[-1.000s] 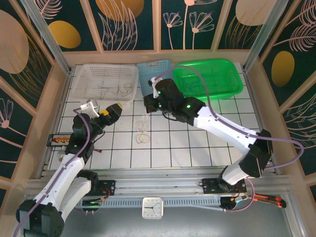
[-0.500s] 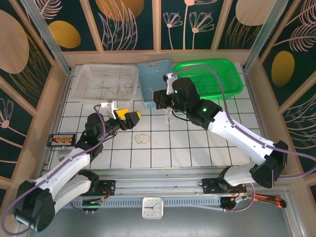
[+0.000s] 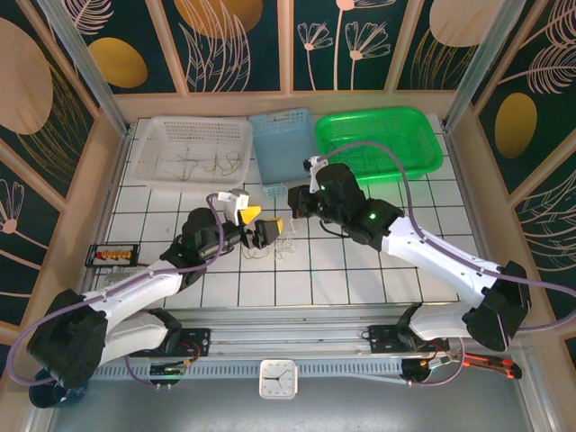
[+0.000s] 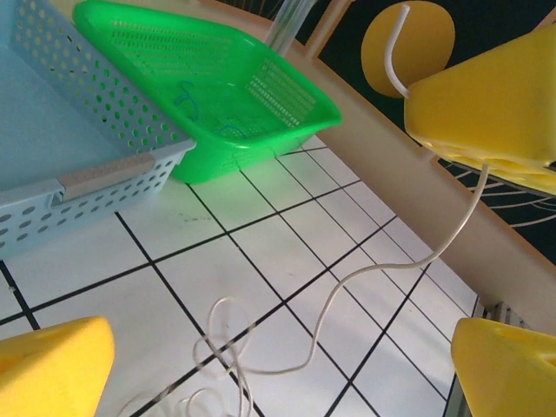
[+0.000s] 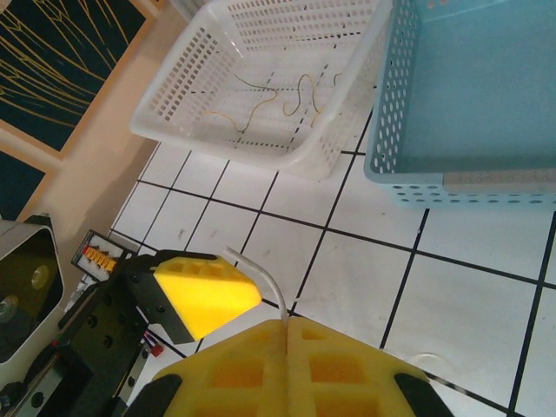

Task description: Untangle the cables

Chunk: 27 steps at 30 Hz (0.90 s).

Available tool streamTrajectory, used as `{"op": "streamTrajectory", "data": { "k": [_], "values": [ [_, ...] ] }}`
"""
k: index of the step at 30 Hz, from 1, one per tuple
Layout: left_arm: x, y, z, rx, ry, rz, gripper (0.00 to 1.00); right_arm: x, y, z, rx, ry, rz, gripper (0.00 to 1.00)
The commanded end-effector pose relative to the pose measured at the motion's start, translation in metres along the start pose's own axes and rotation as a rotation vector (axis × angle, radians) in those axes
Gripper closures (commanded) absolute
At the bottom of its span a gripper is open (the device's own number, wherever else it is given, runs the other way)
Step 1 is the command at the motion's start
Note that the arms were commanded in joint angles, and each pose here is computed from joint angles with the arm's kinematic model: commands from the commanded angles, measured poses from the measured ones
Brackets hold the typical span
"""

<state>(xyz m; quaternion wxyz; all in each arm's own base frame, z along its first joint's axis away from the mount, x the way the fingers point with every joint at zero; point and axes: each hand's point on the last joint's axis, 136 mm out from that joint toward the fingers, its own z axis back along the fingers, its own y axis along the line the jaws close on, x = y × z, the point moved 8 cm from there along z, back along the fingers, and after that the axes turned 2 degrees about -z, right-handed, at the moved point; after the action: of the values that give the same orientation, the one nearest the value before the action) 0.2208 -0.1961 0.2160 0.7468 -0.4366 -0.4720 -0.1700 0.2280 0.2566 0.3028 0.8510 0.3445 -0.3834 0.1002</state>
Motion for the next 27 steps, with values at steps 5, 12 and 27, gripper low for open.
{"op": "streamTrajectory", "data": {
  "k": [5,12,27],
  "values": [
    [0.012,-0.012,-0.013,-0.067,-0.052,-0.092,0.01,0.007,0.01,0.008,0.075,-0.047,-0.026,1.0],
    [-0.002,-0.018,-0.03,-0.112,-0.009,-0.114,0.01,0.01,0.016,0.013,0.102,-0.055,-0.021,1.0],
    [-0.018,-0.009,-0.052,-0.107,-0.019,-0.113,0.1,0.021,0.048,0.029,0.263,-0.103,-0.066,1.0]
  ]
}}
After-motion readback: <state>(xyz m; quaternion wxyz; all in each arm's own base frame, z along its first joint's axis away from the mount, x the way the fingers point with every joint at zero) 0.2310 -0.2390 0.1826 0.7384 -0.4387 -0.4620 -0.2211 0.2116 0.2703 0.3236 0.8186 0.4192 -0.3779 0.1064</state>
